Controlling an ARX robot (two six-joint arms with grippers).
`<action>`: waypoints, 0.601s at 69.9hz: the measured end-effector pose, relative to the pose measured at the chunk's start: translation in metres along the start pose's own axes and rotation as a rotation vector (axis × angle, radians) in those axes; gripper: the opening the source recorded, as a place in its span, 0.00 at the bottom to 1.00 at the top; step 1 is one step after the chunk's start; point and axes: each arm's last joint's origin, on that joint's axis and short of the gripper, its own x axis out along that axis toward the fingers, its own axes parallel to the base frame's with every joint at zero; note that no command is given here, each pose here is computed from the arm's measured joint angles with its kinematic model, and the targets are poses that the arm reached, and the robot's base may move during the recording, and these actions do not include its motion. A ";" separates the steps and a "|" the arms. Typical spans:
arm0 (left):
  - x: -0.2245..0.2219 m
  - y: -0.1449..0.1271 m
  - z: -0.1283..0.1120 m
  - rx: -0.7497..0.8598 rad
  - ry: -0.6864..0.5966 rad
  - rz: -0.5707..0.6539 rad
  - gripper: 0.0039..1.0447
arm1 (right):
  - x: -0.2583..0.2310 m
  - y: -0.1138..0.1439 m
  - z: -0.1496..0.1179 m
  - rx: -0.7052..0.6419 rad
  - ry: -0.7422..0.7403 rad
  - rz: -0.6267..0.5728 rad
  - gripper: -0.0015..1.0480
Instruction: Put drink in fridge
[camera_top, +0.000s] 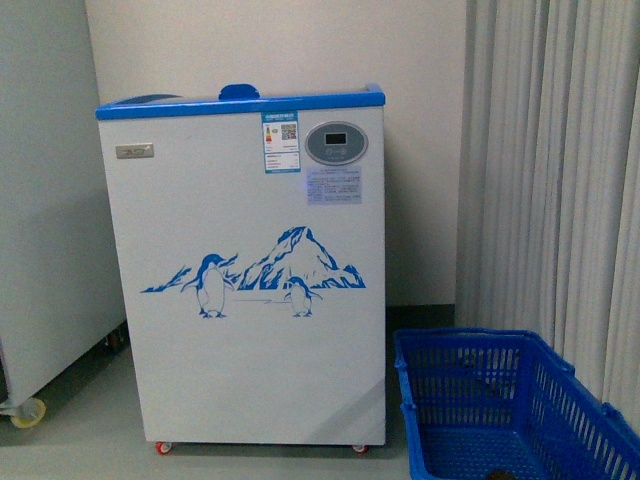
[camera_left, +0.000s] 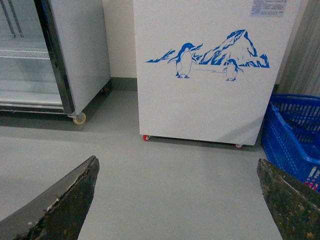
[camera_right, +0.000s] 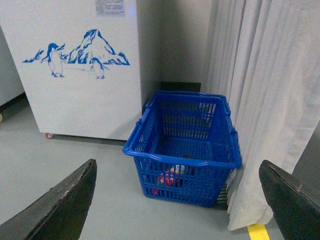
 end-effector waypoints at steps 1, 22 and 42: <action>0.000 0.000 0.000 0.000 0.000 0.000 0.92 | 0.000 0.000 0.000 0.000 0.000 0.000 0.93; 0.000 0.000 0.000 0.000 0.000 0.000 0.92 | 0.000 0.000 0.000 0.000 0.000 0.000 0.93; 0.000 0.000 0.000 0.000 0.000 0.000 0.92 | 0.000 0.000 0.000 0.000 0.000 0.000 0.93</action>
